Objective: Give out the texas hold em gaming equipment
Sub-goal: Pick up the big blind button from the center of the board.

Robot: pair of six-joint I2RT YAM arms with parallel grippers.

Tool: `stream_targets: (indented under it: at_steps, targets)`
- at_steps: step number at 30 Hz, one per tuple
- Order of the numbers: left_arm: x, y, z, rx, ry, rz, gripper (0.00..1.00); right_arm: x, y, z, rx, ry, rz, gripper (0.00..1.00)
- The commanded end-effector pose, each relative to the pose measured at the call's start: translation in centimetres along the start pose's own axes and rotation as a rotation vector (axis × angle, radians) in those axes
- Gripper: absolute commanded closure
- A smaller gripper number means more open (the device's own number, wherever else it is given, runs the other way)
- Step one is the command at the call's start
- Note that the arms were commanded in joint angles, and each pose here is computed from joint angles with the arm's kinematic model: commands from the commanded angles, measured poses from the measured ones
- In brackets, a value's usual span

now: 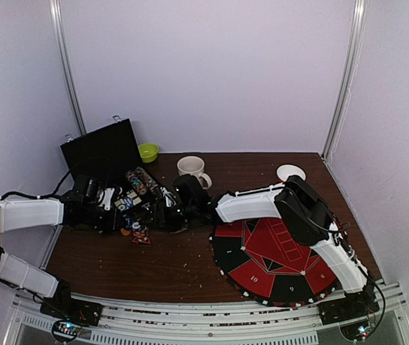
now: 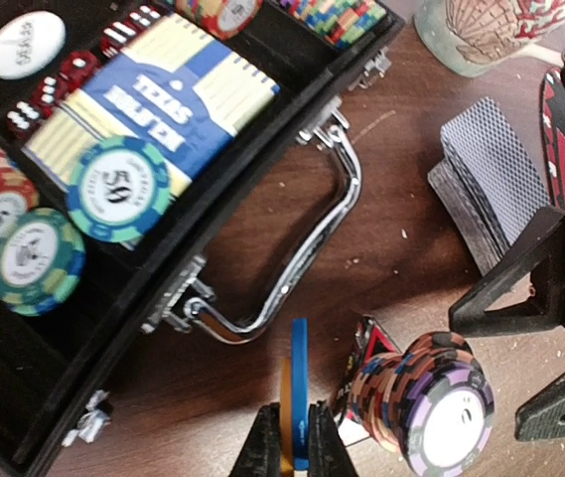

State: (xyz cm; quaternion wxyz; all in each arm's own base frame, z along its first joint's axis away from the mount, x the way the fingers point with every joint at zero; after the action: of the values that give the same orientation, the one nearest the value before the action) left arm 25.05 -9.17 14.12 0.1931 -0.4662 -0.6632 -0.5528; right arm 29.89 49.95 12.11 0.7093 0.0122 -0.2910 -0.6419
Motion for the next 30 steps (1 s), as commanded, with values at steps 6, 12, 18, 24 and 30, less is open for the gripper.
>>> stream_targets:
  at_steps: [6, 12, 18, 24, 30]
  targets:
    - [5.3, 4.3, -0.5, -0.073, 0.22, -0.179, 1.0, 3.5, 1.4, 4.6, 0.118, -0.033, -0.039, 0.37]
    - [11.5, 7.4, -3.4, -0.183, 0.106, -0.412, 1.0, 7.0, 1.1, 7.1, 0.215, -0.081, -0.022, 0.37]
    - [18.4, 9.2, -8.0, -0.38, -0.251, -0.694, 1.0, 13.9, 1.8, 12.8, 0.46, -0.094, -0.036, 0.38]
    - [18.8, 8.4, -11.2, -0.438, -0.696, -0.722, 1.0, 19.6, 1.8, 18.5, 0.638, 0.021, -0.062, 0.41]
    - [19.0, 7.9, -14.0, -0.566, -0.854, -0.678, 1.0, 21.6, 2.6, 21.2, 0.7, 0.056, -0.156, 0.4]
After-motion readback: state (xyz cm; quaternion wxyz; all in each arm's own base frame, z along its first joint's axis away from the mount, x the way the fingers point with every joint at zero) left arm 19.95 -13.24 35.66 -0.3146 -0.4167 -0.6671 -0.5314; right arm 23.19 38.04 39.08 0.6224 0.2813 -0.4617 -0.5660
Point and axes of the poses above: each gripper's point midway between its finger pads, its own x axis back along the fingers, its own z axis along the line the jaws close on, y = z × x, the point moved 10 cm from there along x, back along the fingers
